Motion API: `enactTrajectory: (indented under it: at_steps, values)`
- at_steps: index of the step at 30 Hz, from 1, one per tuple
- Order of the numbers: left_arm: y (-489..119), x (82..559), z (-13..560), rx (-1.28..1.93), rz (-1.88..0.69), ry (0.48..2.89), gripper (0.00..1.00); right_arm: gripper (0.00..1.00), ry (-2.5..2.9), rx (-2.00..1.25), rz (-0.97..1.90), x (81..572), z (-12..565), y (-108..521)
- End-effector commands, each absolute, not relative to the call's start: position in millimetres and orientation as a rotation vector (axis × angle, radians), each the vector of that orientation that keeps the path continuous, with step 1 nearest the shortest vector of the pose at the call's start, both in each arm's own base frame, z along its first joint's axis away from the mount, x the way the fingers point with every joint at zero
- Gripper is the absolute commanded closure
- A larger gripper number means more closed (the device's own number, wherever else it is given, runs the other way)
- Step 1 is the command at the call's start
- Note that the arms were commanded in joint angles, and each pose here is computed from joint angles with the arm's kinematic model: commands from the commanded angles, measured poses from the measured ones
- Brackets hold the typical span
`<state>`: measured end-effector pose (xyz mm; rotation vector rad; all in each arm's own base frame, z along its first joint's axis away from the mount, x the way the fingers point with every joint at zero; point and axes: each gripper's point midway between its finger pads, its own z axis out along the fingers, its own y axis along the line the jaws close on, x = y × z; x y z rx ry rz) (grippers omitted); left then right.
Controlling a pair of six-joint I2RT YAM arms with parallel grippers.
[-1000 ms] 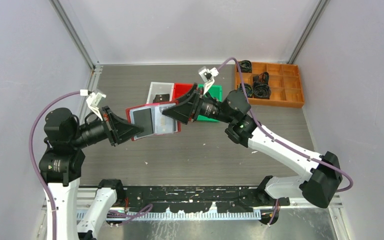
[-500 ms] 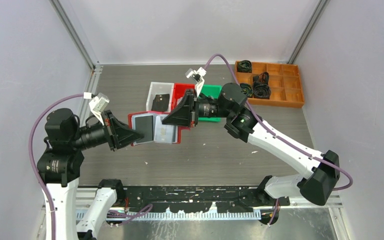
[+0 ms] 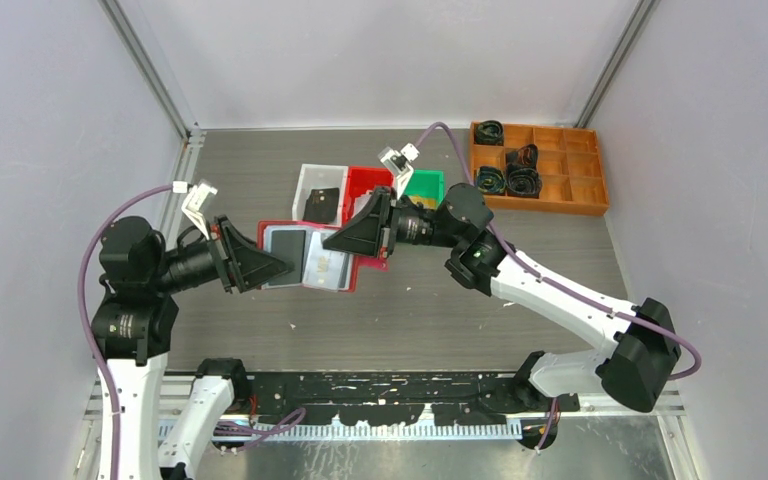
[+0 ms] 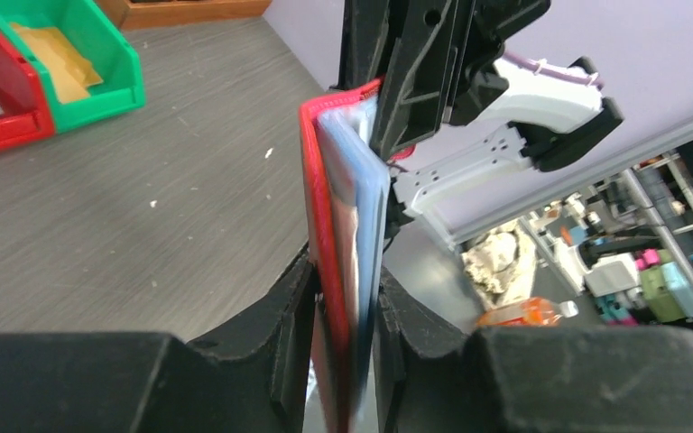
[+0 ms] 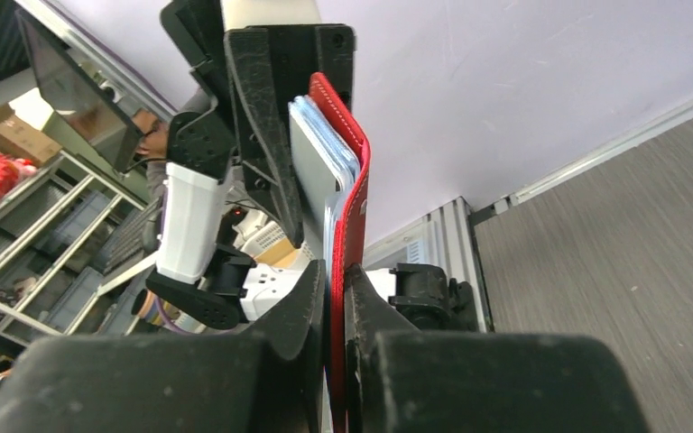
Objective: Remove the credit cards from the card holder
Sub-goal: Remove the credit card from the card holder.
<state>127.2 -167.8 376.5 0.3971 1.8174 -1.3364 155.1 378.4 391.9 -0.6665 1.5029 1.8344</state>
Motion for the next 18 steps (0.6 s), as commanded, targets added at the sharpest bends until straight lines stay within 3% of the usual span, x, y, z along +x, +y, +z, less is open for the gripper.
enactTrajectory:
  at_steps: [1, 6, 13, 18]
  values:
    - [-174.9, 120.7, 400.4, 0.425, -1.461, 1.750, 0.70, 0.99, 1.269, -0.662, 1.912, 133.2, 439.6, 367.2]
    - [-176.0, 120.9, 399.9, 0.419, -1.494, 1.758, 0.69, 0.99, 1.248, -0.647, 1.939, 130.7, 439.9, 367.1]
    - [-176.4, 116.4, 405.5, 0.445, -1.498, 1.749, 0.85, 0.99, 1.271, -0.595, 1.882, 137.9, 431.1, 362.5]
    - [-175.8, 117.6, 407.5, 0.432, -1.484, 1.750, 0.88, 0.99, 1.301, -0.517, 1.841, 150.5, 421.6, 358.6]
